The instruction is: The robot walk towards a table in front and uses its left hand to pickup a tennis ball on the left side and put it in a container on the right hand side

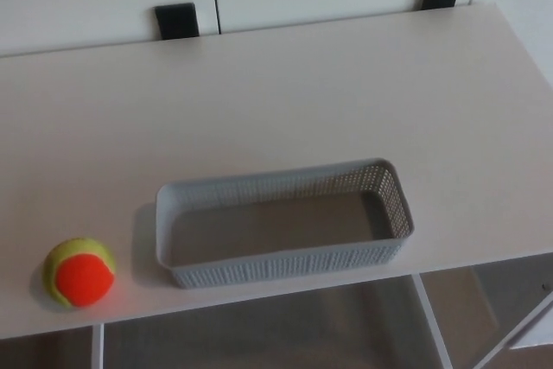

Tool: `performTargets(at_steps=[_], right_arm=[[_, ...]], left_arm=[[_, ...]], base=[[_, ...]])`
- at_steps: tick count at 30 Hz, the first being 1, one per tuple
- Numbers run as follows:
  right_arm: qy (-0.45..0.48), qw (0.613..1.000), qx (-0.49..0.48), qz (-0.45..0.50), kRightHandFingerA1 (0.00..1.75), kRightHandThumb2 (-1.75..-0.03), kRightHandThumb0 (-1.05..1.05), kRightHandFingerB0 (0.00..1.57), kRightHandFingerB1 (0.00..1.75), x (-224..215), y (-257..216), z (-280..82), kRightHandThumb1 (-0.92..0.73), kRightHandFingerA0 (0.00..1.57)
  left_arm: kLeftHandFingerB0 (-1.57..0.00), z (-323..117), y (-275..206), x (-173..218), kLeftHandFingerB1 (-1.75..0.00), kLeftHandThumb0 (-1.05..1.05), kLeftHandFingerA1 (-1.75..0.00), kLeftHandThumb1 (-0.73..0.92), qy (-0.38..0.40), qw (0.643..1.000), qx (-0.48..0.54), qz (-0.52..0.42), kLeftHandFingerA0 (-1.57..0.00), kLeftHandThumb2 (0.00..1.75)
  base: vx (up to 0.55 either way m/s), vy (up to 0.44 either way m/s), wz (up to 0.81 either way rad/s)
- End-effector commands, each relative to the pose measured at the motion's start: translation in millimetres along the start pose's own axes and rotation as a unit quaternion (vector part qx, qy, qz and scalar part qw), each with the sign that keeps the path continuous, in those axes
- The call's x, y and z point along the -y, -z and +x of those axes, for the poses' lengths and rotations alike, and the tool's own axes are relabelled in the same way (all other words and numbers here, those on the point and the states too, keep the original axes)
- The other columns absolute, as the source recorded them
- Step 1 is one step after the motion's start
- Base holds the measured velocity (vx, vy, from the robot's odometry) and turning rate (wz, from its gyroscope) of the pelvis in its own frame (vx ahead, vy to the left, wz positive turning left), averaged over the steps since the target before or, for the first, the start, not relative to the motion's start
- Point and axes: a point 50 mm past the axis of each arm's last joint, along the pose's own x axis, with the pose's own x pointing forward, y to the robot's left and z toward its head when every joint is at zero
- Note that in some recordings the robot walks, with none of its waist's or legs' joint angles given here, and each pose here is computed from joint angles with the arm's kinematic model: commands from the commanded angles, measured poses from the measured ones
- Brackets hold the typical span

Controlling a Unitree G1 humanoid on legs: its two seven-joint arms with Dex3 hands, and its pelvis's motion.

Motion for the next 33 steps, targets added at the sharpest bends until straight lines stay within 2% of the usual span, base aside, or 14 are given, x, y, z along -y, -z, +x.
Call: performTargets(at_steps=[1, 5, 6, 10, 14, 18, 19, 20, 22, 23, 26, 31, 32, 33], right_arm=[[0.014, 1.0, -0.008, 0.005, 0.65, -0.58, -0.69, 0.49, 0.45, 10.3, -1.8, 3.8, -0.59, 0.69], [0.015, 1.0, -0.007, 0.005, 0.68, -0.58, -0.68, 0.48, 0.47, 10.9, -2.3, 3.5, -0.59, 0.68], [0.015, 1.0, -0.004, 0.006, 0.69, -0.58, -0.68, 0.47, 0.48, 11.5, -3.1, 3.2, -0.6, 0.66], [0.021, 1.0, -0.01, 0.009, 0.65, -0.58, -0.68, 0.48, 0.45, 12.3, -2.9, 4.7, -0.59, 0.67], [0.023, 1.0, -0.003, 0.003, 0.66, -0.58, -0.67, 0.48, 0.46, 14.1, -6.1, 5.5, -0.6, 0.68], [0.022, 1.0, 0.002, 0.003, 0.66, -0.58, -0.7, 0.47, 0.48, 15.2, -7.4, 5.2, -0.6, 0.65], [0.023, 1.0, -0.001, 0.005, 0.67, -0.58, -0.7, 0.48, 0.47, 15.9, -7.6, 6.2, -0.59, 0.66], [0.025, 1.0, -0.005, 0.008, 0.67, -0.58, -0.7, 0.48, 0.47, 16.5, -8.1, 7.4, -0.59, 0.66], [0.024, 1.0, -0.001, 0.013, 0.66, -0.58, -0.69, 0.48, 0.46, 16.9, -9.4, 7.5, -0.59, 0.67], [0.025, 1.0, -0.002, 0.011, 0.67, -0.58, -0.69, 0.48, 0.47, 16.5, -10.0, 8.0, -0.59, 0.66], [0.027, 1.0, 0.003, 0.007, 0.71, -0.58, -0.69, 0.48, 0.52, 15.4, -10.6, 7.6, -0.59, 0.68], [0.026, 1.0, 0.002, 0.016, 0.69, -0.58, -0.68, 0.48, 0.48, 16.3, -11.0, 9.0, -0.59, 0.7], [0.026, 1.0, 0.003, 0.017, 0.69, -0.58, -0.69, 0.49, 0.48, 16.3, -11.2, 9.1, -0.58, 0.7], [0.027, 1.0, 0.003, 0.015, 0.66, -0.58, -0.67, 0.49, 0.47, 16.3, -11.3, 9.5, -0.59, 0.71]], left_arm=[[-0.18, -84.0, -96.2, -26.9, -0.35, -0.47, -0.41, 0.43, 0.337, 0.924, 0.182, 0.012, -0.37, 0.65], [-0.19, -111.1, -145.9, -25.6, -0.35, -0.5, -0.43, 0.42, 0.348, 0.88, 0.323, -0.006, -0.36, 0.66], [-0.13, -126.0, -169.2, -23.2, -0.35, -0.57, -0.43, 0.41, 0.332, 0.857, 0.394, -0.006, -0.29, 0.69], [-0.15, -153.1, -214.0, -10.4, -0.34, -0.52, -0.41, 0.39, 0.251, 0.799, 0.545, 0.045, -0.26, 0.65], [-0.1, -163.2, -238.2, -0.3, -0.33, -0.55, -0.38, 0.4, 0.157, 0.754, 0.634, 0.071, -0.21, 0.66], [-0.13, -160.4, -252.9, 2.0, -0.33, -0.42, -0.36, 0.4, 0.112, 0.728, 0.671, 0.084, -0.19, 0.62], [-0.06, -157.3, -255.6, 2.9, -0.5, -0.22, -0.5, 0.36, 0.1, 0.722, 0.679, 0.086, -0.07, 0.88], [-0.06, -153.9, -258.4, 4.0, -0.5, -0.22, -0.5, 0.36, 0.088, 0.715, 0.688, 0.088, -0.07, 0.88], [-0.06, -145.5, -262.5, 6.4, -0.49, -0.23, -0.5, 0.32, 0.078, 0.71, 0.695, 0.088, -0.06, 0.87], [-0.09, -142.2, -264.7, 8.8, -0.33, -0.49, -0.36, 0.4, 0.071, 0.713, 0.691, 0.098, -0.19, 0.64], [-0.1, -132.5, -267.8, 12.2, -0.24, -0.43, -0.3, 0.48, 0.037, 0.725, 0.675, 0.132, -0.21, 0.56], [-0.1, -109.7, -272.7, 19.0, -0.23, -0.46, -0.33, 0.49, 0.019, 0.745, 0.648, 0.158, -0.21, 0.58], [-0.08, -107.5, -273.3, 19.5, -0.28, -0.54, -0.4, 0.4, 0.015, 0.747, 0.645, 0.161, -0.15, 0.68], [0.0, -97.0, -273.6, 20.1, -0.49, -0.28, -0.49, 0.34, 0.013, 0.76, 0.63, 0.159, 0.0, 0.88]], base=[[0.0, 0.0, 0.0], [0.0, 0.0, 0.0], [0.0, 0.0, 0.0], [0.0, 0.0, 0.0], [0.0, 0.0, 0.0], [0.0, 0.0, 0.0], [0.0, 0.0, 0.0], [0.0, 0.0, 0.0], [0.0, 0.0, 0.0], [0.0, 0.0, 0.0], [0.0, 0.0, 0.0], [0.0, 0.0, 0.0], [0.0, 0.0, 0.0], [0.0, 0.0, 0.0]])
